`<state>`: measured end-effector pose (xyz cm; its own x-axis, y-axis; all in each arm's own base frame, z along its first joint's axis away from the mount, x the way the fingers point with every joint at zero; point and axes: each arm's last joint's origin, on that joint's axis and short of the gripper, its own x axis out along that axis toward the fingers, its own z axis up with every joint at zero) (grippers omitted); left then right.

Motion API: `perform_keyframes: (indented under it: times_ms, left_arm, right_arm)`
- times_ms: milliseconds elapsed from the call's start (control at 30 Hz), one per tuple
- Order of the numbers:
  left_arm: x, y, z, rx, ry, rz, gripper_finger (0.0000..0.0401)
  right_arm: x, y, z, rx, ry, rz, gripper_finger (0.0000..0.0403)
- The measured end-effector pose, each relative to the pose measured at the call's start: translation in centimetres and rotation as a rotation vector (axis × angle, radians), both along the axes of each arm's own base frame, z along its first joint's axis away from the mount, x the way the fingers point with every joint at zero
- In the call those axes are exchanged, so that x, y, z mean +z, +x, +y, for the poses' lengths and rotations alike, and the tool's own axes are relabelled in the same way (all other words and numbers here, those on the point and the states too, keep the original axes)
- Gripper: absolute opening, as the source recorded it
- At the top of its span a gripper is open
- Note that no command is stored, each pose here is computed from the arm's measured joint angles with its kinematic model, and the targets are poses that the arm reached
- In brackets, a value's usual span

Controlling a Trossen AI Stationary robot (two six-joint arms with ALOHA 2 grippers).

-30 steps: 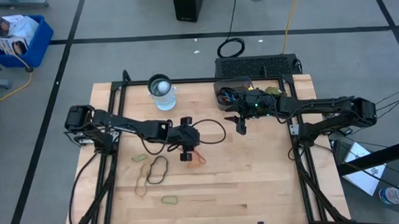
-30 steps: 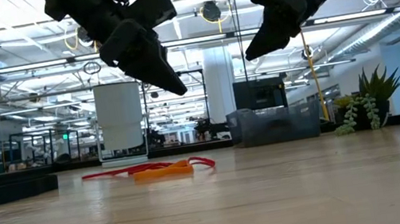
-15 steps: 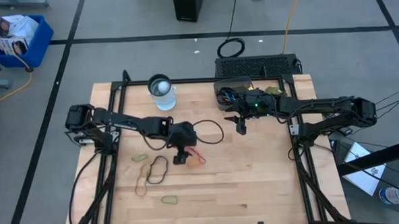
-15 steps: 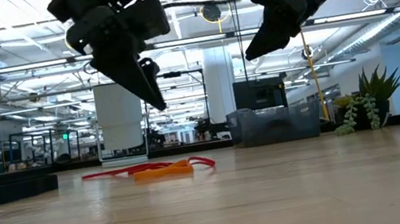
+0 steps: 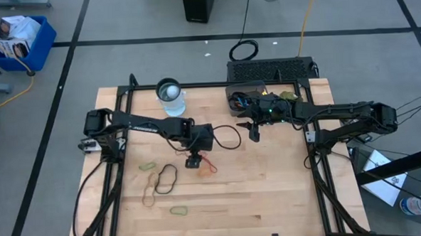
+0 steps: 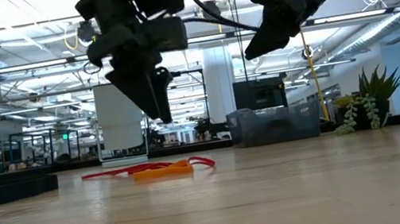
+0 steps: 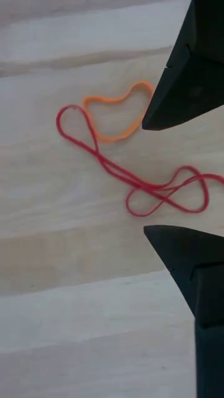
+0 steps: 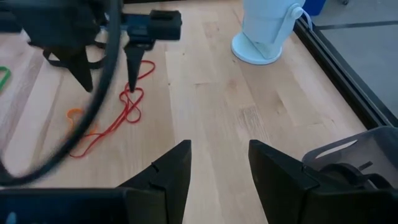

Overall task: Pick and place rubber bands into bin
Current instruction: Put the red rubber band into the black bin

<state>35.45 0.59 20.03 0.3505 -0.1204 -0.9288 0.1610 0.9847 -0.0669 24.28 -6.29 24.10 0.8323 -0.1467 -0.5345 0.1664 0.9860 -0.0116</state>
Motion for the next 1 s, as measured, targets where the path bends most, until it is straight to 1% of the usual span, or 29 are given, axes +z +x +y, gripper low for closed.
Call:
perform_keyframes:
  times_ms: [100, 267, 700, 767, 833, 967, 1000]
  left_arm:
    - [0.0, 0.0, 0.0, 0.041, -0.014, 0.009, 0.0271]
    - [0.3, 0.0, 0.0, 0.098, -0.037, -0.003, 0.0271]
    - [0.3, 0.0, -0.3, 0.089, -0.035, -0.011, 0.0271]
    - [0.3, 0.0, -0.3, 0.061, -0.018, -0.013, 0.0271]
    - [0.3, 0.0, -0.5, 0.003, 0.007, -0.020, 0.0271]
    - [-0.2, 0.2, -1.3, -0.107, 0.107, -0.018, 0.0271]
    - [-0.5, 0.3, -1.4, -0.124, 0.115, -0.009, 0.0271]
  right_arm:
    - [0.0, 0.0, 0.0, -0.011, 0.019, -0.001, 0.0155]
    - [0.0, 0.0, 0.0, -0.012, 0.020, 0.000, 0.0155]
    - [0.0, 0.0, 0.0, -0.012, 0.020, 0.001, 0.0155]
    - [0.0, 0.0, 0.0, -0.012, 0.020, 0.001, 0.0155]
    - [0.0, 0.0, 0.0, -0.012, 0.020, 0.001, 0.0155]
    - [0.0, 0.0, 0.0, -0.012, 0.020, 0.001, 0.0155]
    - [0.0, 0.0, 0.0, -0.012, 0.020, 0.001, 0.0155]
